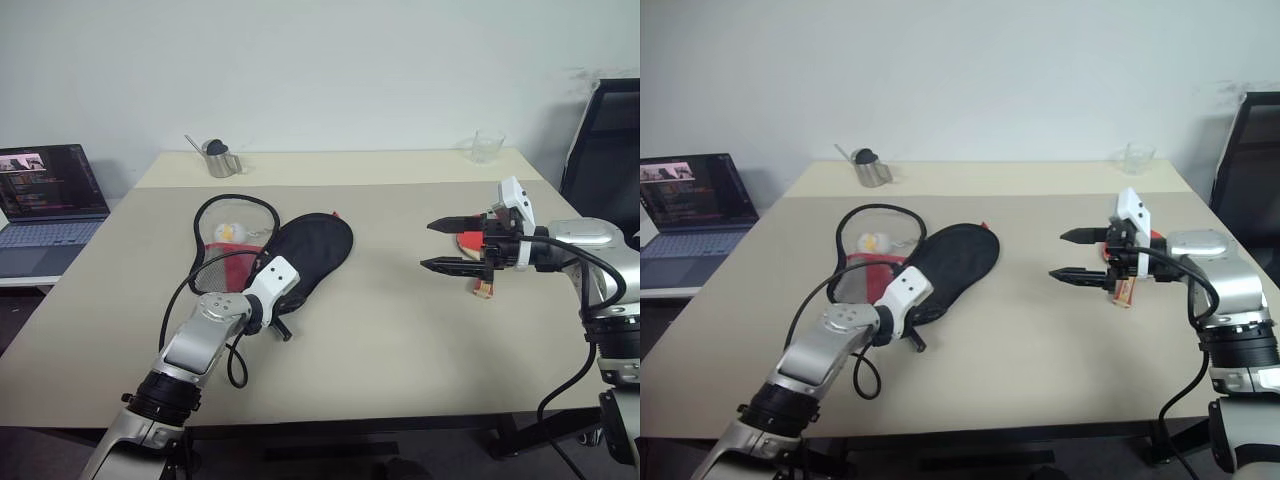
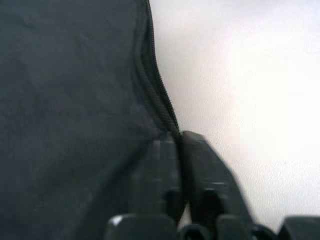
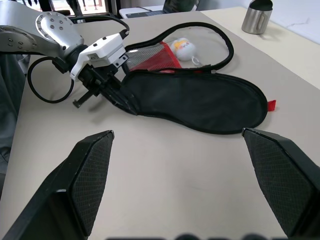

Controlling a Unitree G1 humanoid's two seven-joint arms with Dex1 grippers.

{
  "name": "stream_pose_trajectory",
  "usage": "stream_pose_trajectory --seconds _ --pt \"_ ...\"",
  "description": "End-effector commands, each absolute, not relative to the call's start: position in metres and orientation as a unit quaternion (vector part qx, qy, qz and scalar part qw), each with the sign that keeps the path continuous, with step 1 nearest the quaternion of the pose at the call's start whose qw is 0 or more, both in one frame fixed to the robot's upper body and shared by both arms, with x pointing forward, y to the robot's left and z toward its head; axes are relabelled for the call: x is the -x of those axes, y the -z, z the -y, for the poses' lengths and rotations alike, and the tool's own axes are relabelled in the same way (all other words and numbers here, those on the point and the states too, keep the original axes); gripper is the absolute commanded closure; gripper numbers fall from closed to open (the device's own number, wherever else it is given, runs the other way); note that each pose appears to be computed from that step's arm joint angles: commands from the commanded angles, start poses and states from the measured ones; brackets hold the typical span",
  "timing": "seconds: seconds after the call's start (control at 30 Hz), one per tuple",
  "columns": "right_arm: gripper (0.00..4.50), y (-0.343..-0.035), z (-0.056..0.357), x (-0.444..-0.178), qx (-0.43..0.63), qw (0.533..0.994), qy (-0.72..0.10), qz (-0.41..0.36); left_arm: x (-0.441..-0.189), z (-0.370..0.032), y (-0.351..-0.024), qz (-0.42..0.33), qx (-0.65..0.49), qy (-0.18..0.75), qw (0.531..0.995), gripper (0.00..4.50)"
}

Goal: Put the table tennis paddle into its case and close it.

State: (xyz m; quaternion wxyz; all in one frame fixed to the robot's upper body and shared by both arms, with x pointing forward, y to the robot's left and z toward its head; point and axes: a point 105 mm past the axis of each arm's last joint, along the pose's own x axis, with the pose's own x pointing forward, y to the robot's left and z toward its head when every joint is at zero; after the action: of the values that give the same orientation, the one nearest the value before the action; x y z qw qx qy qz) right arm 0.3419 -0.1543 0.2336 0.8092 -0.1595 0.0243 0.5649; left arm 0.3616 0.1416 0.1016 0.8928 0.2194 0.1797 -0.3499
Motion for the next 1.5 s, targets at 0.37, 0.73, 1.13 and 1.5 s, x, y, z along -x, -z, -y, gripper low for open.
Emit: stream_pose_trajectory --seconds 0.37,0.73,1.13,1.5 --pt "0.00 -0.245 0.150 -0.338 0.170 0.806 -0.567 -0.005 -0.363 -0.140 -0.140 -0.106 -0.192 0.356 0.909 4.49" --pt "0.00 -0.244 0.146 -0.336 0.173 0.801 -0.573 -0.009 -0.364 -0.089 -0.142 -0.090 -0.151 0.418 0.891 4.49" --pt "0.00 -0.240 0.134 -0.328 0.169 0.791 -0.588 -0.010 -0.393 -0.029 -0.135 -0.095 -0.193 0.434 0.875 4.49" --pt "0.00 -0.249 0.134 -0.328 0.173 0.795 -0.582 0.003 -0.414 0.029 -0.148 -0.087 -0.131 0.435 0.887 4.49"
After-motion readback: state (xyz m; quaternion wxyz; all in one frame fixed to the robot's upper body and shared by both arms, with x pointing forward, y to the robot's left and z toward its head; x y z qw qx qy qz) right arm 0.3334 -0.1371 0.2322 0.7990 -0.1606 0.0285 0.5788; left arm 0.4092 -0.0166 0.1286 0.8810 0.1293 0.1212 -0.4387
